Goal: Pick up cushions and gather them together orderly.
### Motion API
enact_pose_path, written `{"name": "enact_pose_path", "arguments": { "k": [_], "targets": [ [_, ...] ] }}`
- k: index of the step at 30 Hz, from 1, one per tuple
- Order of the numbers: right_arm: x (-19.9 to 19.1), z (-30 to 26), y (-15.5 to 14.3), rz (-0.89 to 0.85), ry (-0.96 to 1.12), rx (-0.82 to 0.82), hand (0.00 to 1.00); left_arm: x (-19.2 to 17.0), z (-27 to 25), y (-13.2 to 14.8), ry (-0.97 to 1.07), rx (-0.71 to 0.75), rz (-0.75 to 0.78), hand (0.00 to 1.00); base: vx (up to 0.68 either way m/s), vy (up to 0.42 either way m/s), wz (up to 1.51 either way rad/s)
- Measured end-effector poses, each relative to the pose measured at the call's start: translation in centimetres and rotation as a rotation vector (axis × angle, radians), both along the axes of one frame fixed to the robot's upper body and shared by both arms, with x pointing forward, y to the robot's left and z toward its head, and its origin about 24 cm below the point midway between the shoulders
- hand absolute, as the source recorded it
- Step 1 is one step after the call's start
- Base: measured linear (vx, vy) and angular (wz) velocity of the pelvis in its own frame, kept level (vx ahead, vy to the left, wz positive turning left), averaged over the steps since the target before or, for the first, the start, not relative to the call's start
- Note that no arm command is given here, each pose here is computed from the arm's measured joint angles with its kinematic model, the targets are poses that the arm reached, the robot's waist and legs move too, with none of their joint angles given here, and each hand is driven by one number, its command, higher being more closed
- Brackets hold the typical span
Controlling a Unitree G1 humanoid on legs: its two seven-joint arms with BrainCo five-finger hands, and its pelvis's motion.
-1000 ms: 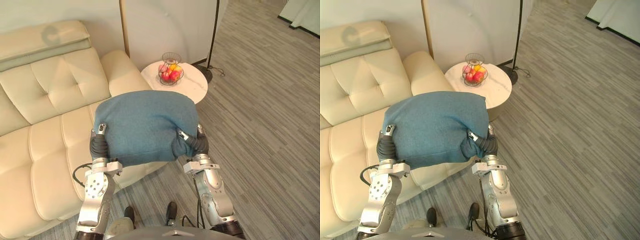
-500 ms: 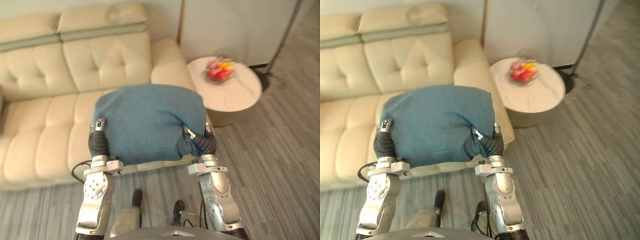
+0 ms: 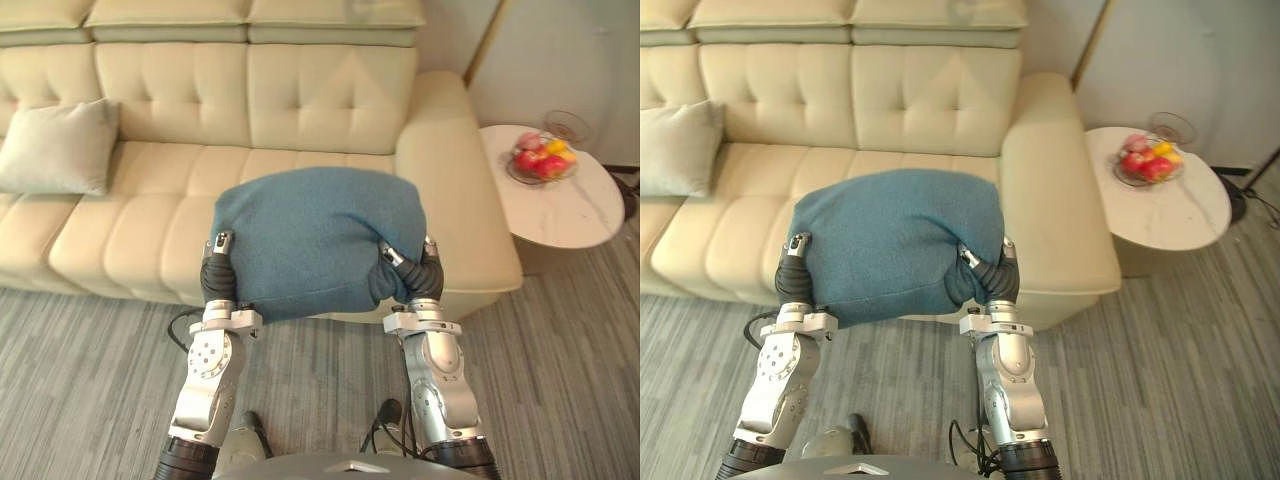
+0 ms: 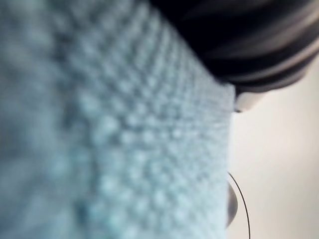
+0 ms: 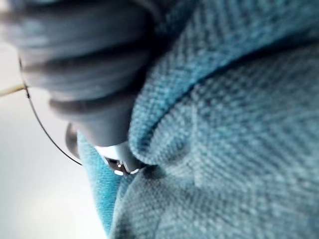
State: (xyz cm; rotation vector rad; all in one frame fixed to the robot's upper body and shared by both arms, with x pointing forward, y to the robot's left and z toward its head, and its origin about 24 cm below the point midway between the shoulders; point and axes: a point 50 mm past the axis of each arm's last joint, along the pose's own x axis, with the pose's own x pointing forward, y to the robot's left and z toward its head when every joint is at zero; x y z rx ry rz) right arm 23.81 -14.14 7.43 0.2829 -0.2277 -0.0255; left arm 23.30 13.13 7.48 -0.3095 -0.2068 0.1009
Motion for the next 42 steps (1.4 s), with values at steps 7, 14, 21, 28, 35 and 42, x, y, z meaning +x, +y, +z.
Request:
{"name": "enact_pose_path", "arguments": {
  "k": [7, 14, 21, 28, 35, 42],
  "targets": [
    [-0.3, -1.0, 0.1, 0.01, 0.051, -0.015, 1.0, -0.2, -1.5, 0.1, 0.06, 0.021, -0.009, 1.0, -0.06, 0.095, 0.19],
    [-0.4, -1.3, 0.1, 0.022, 0.057, -0.013, 1.0, -0.1, -0.6, 0.3, 0.018, 0.051, -0.016, 1.0, 0.01, -0.091, 0.37],
    [-2.1, -2.5, -1.7, -0.041, 0.113, -0.019, 1.0, -0.5, -1.0, -1.7, 0.039, 0.051, -0.102, 1.0, 0.04, -0.18, 0.73],
    [-3.9, -0.2, -1.7, -0.047, 0.022, -0.002, 1.0, -1.7, -0.2, -1.6, 0.0, 0.025, -0.112, 1.0, -0.04, -0.023, 0.29],
    [-3.8, 0.5, -1.6, -0.044, -0.015, 0.003, 1.0, -2.0, -0.1, -1.5, 0.001, 0.017, -0.103, 1.0, -0.01, 0.095, 0.12],
    [-3.8, 0.3, -0.7, 0.009, -0.004, 0.017, 1.0, -2.7, 0.2, -0.6, -0.009, 0.03, -0.069, 1.0, 0.23, 0.278, -0.39]
  ]
}}
